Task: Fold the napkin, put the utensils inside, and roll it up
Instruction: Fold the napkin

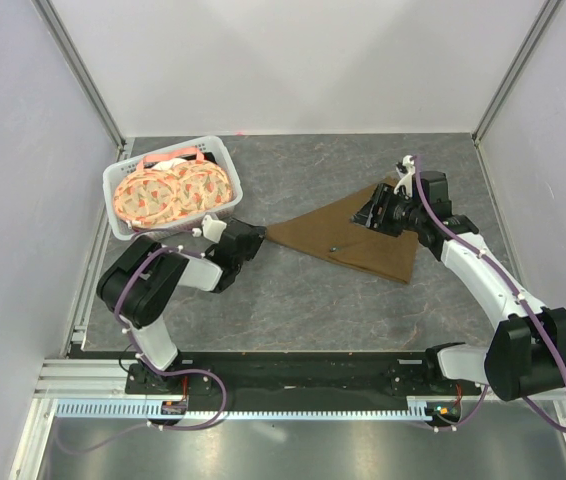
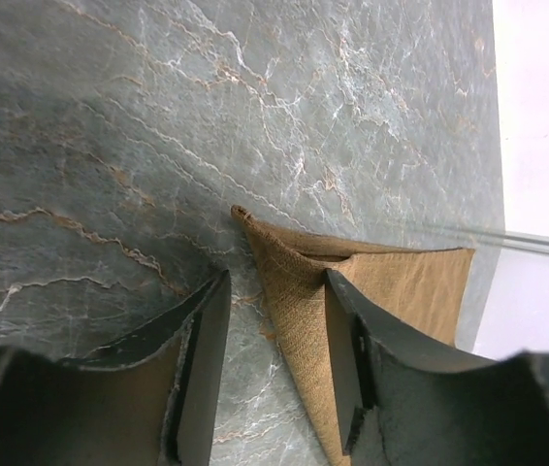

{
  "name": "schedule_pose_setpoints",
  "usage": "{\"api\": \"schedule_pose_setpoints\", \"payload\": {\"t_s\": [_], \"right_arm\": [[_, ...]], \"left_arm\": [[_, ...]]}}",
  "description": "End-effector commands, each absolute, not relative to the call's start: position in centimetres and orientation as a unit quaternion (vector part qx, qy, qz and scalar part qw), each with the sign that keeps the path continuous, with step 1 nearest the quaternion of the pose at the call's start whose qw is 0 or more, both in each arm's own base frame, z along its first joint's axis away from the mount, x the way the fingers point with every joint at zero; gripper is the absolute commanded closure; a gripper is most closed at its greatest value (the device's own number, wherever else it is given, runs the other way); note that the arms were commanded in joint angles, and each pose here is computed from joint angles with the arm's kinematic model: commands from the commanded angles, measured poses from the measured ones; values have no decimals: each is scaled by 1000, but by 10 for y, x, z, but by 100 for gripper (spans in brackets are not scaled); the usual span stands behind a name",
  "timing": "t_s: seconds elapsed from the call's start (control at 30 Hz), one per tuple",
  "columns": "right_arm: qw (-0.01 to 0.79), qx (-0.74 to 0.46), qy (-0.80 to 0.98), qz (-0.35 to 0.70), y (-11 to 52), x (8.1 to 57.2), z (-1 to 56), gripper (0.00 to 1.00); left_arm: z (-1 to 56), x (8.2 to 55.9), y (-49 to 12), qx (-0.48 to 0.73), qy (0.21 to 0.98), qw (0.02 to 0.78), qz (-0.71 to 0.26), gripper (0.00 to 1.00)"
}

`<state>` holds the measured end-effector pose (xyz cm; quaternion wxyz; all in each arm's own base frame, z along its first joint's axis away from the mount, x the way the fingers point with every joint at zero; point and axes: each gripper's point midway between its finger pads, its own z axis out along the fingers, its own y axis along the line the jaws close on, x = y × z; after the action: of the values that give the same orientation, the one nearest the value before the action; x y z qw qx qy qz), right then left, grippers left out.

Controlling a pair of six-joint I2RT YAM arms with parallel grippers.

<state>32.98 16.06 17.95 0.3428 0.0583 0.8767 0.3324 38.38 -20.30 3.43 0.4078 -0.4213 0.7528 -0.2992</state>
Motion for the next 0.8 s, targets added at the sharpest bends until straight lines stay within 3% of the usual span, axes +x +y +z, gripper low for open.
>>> {"api": "schedule_pose_setpoints", "payload": {"t_s": [0.0, 0.4, 0.6, 0.77], "right_arm": [[348, 49, 874, 336, 160, 332, 182, 39], [349, 46, 870, 345, 162, 330, 188, 39], [347, 44, 872, 342, 161, 328, 185, 39], [345, 47, 874, 338, 159, 326, 181, 39]], "left_arm": [[27, 391, -199, -447, 742, 403, -295, 51], [4, 390, -194, -457, 756, 383, -270, 68], [16, 404, -205, -393, 780, 407, -268, 84], [48, 419, -232, -267, 804, 457, -271, 98]]}}
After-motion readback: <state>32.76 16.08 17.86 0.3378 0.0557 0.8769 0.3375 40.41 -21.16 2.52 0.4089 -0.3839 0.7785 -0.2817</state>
